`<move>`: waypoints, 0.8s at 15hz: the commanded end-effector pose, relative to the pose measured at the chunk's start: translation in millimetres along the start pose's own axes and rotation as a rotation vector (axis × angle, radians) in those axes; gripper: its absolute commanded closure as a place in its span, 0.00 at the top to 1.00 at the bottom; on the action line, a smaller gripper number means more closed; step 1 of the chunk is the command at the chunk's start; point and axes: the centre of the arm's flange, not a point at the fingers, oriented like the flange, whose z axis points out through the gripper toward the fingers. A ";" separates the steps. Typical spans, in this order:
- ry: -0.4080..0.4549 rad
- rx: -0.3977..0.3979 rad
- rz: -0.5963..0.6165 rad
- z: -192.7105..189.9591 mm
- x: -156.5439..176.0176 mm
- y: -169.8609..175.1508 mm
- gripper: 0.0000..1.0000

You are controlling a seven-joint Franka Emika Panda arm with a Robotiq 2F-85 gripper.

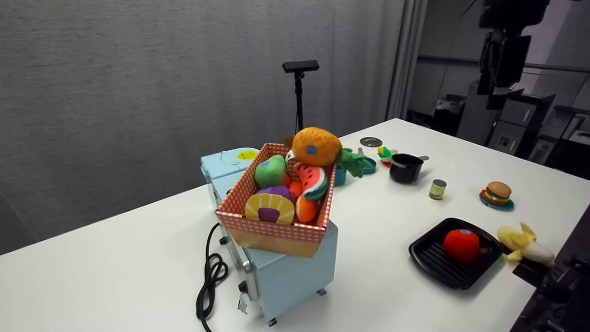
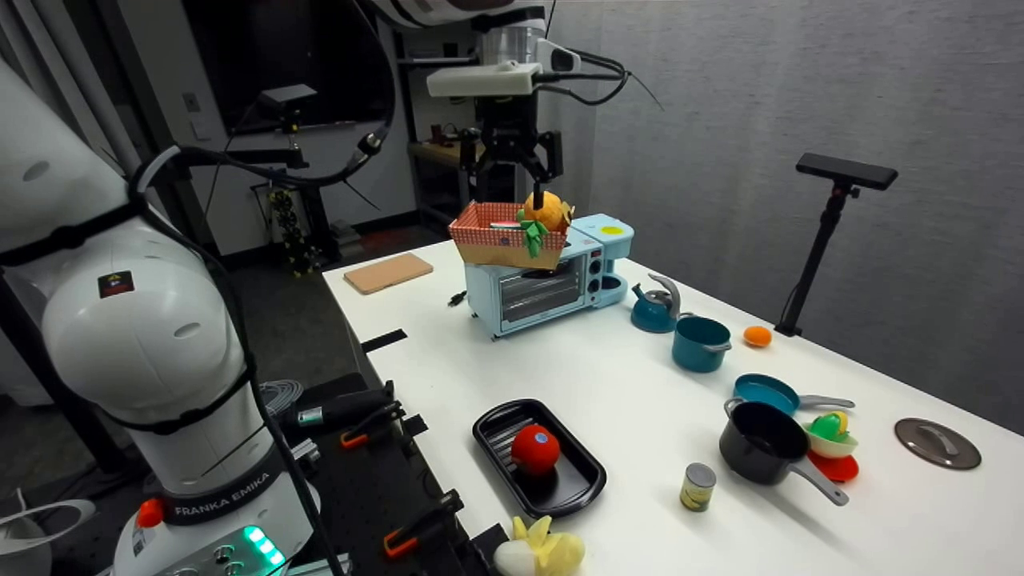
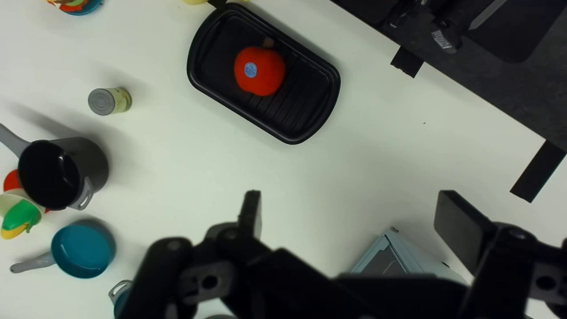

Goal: Remove the pineapple plushie from the box and put it on the table

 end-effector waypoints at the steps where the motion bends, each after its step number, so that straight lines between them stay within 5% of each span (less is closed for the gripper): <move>1: 0.000 -0.001 -0.003 -0.2 0.7 -1.1 1.00; 11: -0.075 -0.077 -0.128 -1.7 -0.1 2.2 1.00; 12: -0.084 -0.084 -0.148 -8.0 47.7 -45.5 1.00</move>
